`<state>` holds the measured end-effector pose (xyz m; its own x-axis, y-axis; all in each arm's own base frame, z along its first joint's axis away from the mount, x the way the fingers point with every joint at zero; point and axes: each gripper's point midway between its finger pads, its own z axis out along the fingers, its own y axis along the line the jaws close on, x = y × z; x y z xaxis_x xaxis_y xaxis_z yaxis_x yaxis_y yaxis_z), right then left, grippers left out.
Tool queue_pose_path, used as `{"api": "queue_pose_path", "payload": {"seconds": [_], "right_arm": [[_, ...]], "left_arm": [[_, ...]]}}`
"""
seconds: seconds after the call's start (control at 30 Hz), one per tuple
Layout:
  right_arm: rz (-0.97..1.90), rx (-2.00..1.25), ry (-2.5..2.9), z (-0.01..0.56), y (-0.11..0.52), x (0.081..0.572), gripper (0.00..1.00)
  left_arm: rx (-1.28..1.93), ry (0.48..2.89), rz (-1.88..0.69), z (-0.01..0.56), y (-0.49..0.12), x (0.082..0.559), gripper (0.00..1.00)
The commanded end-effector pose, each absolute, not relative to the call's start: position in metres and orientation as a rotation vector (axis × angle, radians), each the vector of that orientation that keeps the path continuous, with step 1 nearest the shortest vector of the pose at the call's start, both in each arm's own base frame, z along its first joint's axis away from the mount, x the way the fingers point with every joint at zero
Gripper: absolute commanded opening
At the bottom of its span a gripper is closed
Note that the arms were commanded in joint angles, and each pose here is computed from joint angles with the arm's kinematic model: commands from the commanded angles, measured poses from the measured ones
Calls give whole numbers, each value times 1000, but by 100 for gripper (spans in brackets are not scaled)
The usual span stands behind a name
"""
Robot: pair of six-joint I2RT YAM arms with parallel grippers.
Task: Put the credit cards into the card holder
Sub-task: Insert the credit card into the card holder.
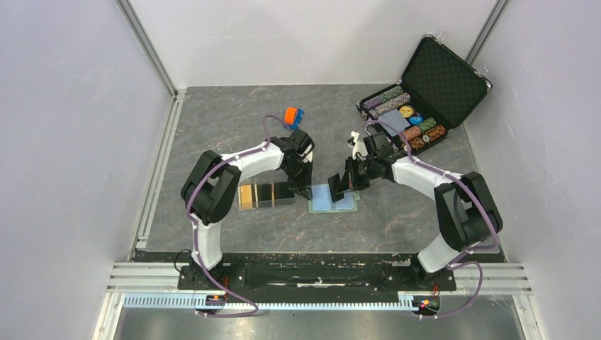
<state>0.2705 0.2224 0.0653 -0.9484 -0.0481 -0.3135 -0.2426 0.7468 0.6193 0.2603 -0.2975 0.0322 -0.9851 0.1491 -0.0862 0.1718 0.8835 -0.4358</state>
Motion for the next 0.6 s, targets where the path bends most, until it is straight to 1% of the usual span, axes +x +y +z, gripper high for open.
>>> {"api": "queue_pose_path", "payload": {"seconds": [0.0, 0.2, 0.57], "right_arm": [[1073, -179, 2666, 55, 227, 266, 0], [1080, -157, 2667, 43, 227, 264, 0], [1179, -135, 2637, 32, 238, 267, 0]], "left_arm": [[369, 3022, -552, 24, -279, 259, 12], [389, 3032, -446, 20, -266, 259, 8], [449, 3080, -458, 6, -269, 250, 2]]}}
